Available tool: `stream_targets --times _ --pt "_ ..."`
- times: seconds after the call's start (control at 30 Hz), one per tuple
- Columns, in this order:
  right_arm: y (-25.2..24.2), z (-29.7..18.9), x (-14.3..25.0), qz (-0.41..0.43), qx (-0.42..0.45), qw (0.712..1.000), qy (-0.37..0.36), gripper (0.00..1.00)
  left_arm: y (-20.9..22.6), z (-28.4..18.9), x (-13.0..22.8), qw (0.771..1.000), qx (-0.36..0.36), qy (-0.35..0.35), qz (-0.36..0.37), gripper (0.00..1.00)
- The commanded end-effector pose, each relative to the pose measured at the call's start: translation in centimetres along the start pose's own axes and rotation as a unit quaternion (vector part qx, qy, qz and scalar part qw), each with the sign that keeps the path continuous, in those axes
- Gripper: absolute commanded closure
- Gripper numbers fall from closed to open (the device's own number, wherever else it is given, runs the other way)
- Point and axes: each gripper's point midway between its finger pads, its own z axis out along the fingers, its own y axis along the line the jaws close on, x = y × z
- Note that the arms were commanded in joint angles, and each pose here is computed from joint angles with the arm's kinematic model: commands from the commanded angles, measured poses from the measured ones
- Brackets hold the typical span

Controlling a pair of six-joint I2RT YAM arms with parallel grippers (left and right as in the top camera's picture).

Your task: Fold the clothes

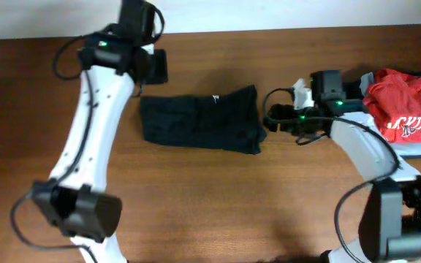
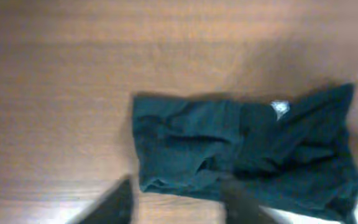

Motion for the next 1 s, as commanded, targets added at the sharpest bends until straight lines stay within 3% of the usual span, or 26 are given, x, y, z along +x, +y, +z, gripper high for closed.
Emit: stream_targets --times 0.0,0.07,0.33,0.73,0.97 --pt "2.1 1.1 0.5 -0.013 -0.021 1.000 0.015 0.10 0.1 6.7 3.7 0.995 -0.021 0.086 0.035 0.89" --pt "2.3 1.1 0.6 -0.016 -0.022 1.000 0.016 0.10 0.4 8.5 5.1 0.992 -0.031 0.114 0.038 0.99" --pt "2.2 1.1 0.4 -0.015 -0.022 1.000 0.013 0.10 0.9 14.6 10.2 0.980 -0.049 0.189 0.045 0.99" --pt "2.3 1.1 0.2 -0.016 -0.023 1.000 0.009 0.09 -1.4 17.8 15.8 0.972 -0.033 0.224 0.053 0.99" --pt "2.0 1.3 0.8 0.037 -0.018 0.999 0.024 0.09 -1.6 19.0 17.5 0.973 -0.035 0.227 0.034 0.99"
